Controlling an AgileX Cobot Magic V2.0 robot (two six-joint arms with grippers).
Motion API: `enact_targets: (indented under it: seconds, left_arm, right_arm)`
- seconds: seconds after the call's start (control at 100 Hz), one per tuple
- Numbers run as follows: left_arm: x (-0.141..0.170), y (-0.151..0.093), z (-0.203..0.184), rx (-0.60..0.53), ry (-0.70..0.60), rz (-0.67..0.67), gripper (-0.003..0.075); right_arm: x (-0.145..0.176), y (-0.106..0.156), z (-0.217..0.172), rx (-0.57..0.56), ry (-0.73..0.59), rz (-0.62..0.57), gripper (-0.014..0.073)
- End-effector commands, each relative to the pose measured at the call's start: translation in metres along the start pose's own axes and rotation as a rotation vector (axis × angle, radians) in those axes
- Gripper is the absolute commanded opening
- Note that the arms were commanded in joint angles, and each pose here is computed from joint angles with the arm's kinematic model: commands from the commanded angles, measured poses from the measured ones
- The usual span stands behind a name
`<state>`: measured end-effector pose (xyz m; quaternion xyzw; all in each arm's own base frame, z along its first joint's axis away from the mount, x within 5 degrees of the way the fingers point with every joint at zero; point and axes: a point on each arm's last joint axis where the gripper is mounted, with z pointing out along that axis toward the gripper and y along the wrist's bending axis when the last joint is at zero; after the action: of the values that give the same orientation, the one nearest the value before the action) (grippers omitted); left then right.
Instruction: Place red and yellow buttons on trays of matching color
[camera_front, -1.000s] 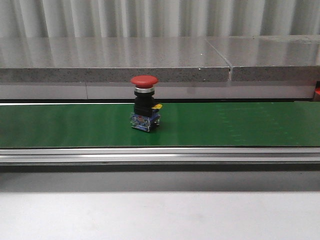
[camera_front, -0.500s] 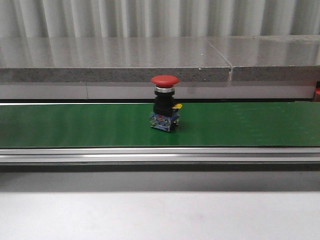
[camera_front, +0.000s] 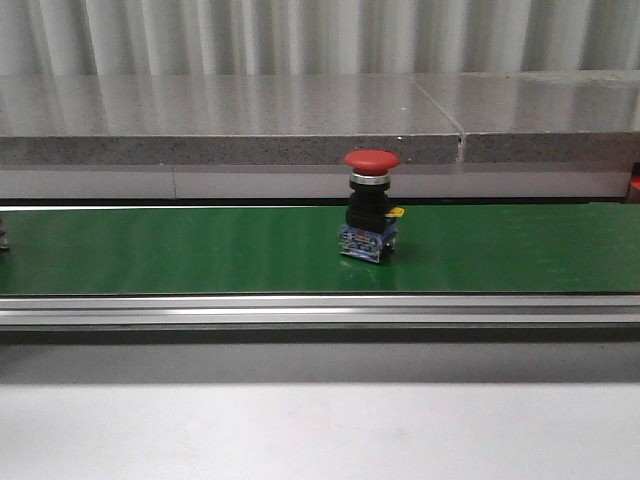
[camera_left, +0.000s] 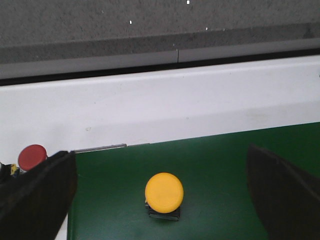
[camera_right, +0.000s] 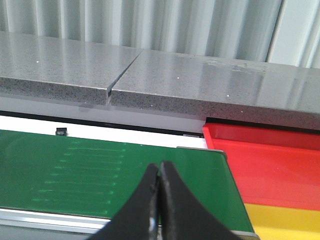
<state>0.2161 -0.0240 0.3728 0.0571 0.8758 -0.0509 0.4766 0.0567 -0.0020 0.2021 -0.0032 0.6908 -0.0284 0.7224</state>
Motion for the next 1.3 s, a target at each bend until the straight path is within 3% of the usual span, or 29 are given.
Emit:
enact_targets:
  seconds: [0.0, 0.21, 0.32, 0.39, 0.64, 0.79, 1.0, 1.16, 1.29]
  left_arm:
    - [-0.002, -0.003, -0.028, 0.001, -0.171, 0.000, 0.0628]
    - [0.046, -0.005, -0.060, -0.008, -0.275, 0.001, 0.0626]
    - [0.072, -0.006, -0.071, -0.009, -0.303, 0.002, 0.0570]
    - [0.086, -0.006, -0.075, -0.010, -0.317, 0.003, 0.0482]
    - [0.107, -0.006, -0.078, -0.014, -0.344, 0.002, -0.0020]
    - [0.106, -0.006, -0.078, -0.018, -0.350, 0.007, -0.0020]
    - [0.105, -0.006, -0.078, -0.019, -0.355, 0.007, -0.0020]
    - [0.105, -0.006, -0.078, -0.019, -0.355, 0.007, -0.0020]
    - [0.105, -0.006, -0.078, -0.019, -0.355, 0.007, -0.0020]
  right_arm:
    - [-0.010, 0.000, -0.002, 0.001, -0.100, -0.002, -0.0068]
    - [-0.014, 0.000, -0.002, 0.002, -0.140, -0.002, -0.0068]
    - [-0.015, 0.000, -0.002, 0.003, -0.154, -0.002, -0.0068]
    - [-0.017, -0.001, -0.003, 0.004, -0.165, -0.002, -0.0068]
    - [-0.049, -0.002, -0.005, 0.000, -0.098, 0.007, -0.0068]
    - [-0.085, -0.003, -0.001, -0.006, 0.023, 0.007, -0.0068]
    - [-0.133, -0.006, 0.026, -0.017, 0.295, 0.001, -0.0068]
    - [-0.148, -0.006, 0.056, -0.028, 0.510, 0.006, -0.0068]
    - [-0.150, -0.006, 0.076, -0.032, 0.604, 0.005, -0.0068]
